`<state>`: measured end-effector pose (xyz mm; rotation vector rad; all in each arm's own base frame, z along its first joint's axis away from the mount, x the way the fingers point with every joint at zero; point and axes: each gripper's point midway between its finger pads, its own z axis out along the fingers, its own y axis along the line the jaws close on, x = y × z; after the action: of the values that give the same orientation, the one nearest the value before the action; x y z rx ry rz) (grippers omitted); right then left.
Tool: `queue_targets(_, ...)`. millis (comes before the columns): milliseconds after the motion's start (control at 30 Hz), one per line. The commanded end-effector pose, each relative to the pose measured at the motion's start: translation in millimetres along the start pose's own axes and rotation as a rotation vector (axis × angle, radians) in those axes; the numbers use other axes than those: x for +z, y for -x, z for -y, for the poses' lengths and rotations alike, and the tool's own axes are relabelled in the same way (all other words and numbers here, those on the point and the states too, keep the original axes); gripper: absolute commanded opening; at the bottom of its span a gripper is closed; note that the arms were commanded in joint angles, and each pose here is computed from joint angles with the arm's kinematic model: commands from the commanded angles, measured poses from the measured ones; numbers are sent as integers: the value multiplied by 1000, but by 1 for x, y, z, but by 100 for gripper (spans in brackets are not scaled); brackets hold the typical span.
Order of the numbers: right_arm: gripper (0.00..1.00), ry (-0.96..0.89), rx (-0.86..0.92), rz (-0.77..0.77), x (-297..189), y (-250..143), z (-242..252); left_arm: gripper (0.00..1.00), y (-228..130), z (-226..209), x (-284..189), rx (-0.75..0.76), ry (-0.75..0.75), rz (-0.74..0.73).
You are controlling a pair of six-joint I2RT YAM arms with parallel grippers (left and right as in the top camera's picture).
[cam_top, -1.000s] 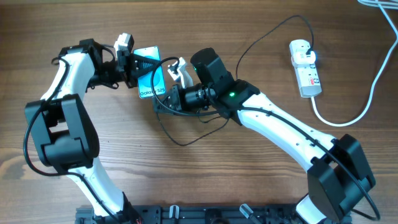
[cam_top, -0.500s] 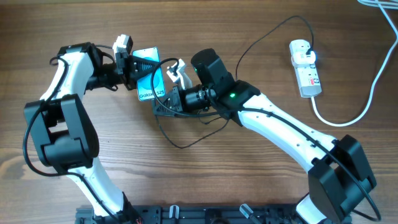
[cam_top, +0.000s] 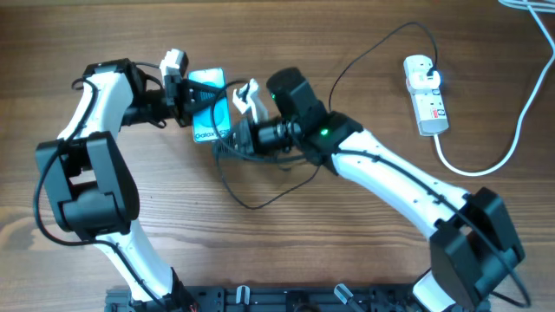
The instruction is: Plug charger to phone and switch on socket
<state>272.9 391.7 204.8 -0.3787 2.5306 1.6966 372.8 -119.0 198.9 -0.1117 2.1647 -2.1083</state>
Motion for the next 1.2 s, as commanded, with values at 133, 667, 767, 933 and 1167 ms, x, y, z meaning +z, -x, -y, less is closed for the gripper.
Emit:
queue_targets(133,99,-100,-111,175,-28,47,15,4,-6,-2,0,4,21,-9)
queue_targets(667,77,45,-208,-93,0,-20,-17,4,-3,-5,-9,-2,35,12)
queue_targets(767,76,29,-209,-107,8,-28,-17,4,-4,-7,-9,-2,43,8)
queue_targets(933,100,3,-211,-93,10,-27,-14,4,-3,-6,-9,-3,38,10)
queue_targets(1167,48,-6,-210,-86,11,-26,-13,4,-2,-3,-9,-1,25,16)
